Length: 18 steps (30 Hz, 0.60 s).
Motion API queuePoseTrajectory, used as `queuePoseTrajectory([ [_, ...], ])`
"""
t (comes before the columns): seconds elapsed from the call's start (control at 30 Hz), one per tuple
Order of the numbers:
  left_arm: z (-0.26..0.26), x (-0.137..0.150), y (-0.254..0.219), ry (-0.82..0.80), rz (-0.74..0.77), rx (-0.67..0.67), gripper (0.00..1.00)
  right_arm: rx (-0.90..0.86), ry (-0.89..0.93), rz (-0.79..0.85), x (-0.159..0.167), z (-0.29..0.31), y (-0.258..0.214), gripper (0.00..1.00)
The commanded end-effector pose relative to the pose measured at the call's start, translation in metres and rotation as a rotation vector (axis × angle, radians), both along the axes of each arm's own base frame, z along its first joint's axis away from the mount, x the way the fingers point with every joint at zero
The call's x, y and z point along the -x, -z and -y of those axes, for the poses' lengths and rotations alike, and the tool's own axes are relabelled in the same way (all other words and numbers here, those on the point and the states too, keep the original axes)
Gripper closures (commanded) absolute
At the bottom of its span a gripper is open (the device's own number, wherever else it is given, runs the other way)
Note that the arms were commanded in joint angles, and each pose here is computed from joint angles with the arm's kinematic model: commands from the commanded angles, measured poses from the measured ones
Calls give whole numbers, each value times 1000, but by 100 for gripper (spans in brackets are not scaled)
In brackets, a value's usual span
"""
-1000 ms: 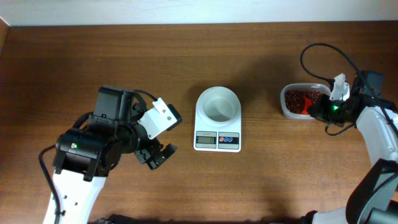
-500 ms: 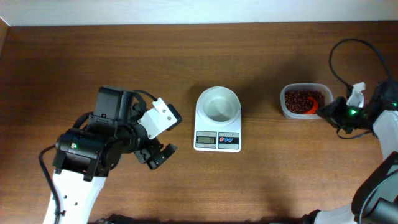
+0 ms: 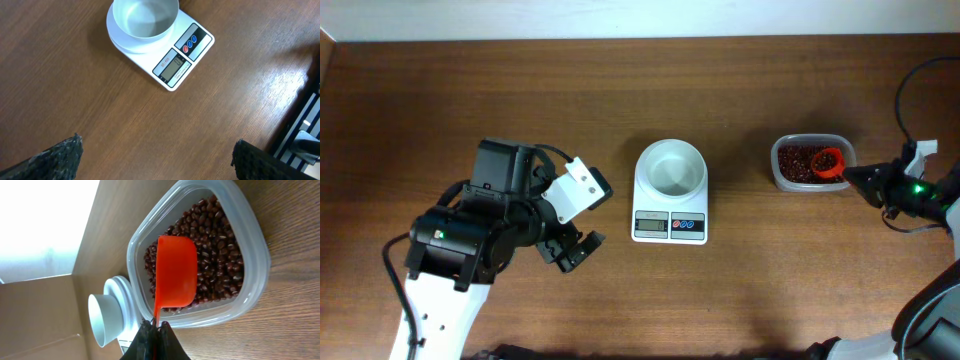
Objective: Scoop and weigh 50g on scale
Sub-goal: 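Dip the scoop into the beans with right gripper and scoop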
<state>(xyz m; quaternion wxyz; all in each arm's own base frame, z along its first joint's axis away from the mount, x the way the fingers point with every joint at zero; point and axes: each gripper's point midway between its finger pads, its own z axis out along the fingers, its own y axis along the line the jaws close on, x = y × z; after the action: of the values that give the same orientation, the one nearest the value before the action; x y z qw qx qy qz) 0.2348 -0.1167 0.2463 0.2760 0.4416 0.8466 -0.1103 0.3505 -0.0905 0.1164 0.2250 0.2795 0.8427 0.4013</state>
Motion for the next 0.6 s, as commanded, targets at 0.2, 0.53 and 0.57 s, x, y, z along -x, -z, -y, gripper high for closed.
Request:
queuePoseTrajectory([
  [0.2,2,0,-7,16,22,14,1,-99,-37,81,-3,-10,-17,96],
  [0.53,2,0,-7,16,21,14,1,-203,-67,152,-4,-22,-36,96],
  [0.57,2,0,-7,16,21,14,1,-211,-70,158,-5,-22,-38,96],
])
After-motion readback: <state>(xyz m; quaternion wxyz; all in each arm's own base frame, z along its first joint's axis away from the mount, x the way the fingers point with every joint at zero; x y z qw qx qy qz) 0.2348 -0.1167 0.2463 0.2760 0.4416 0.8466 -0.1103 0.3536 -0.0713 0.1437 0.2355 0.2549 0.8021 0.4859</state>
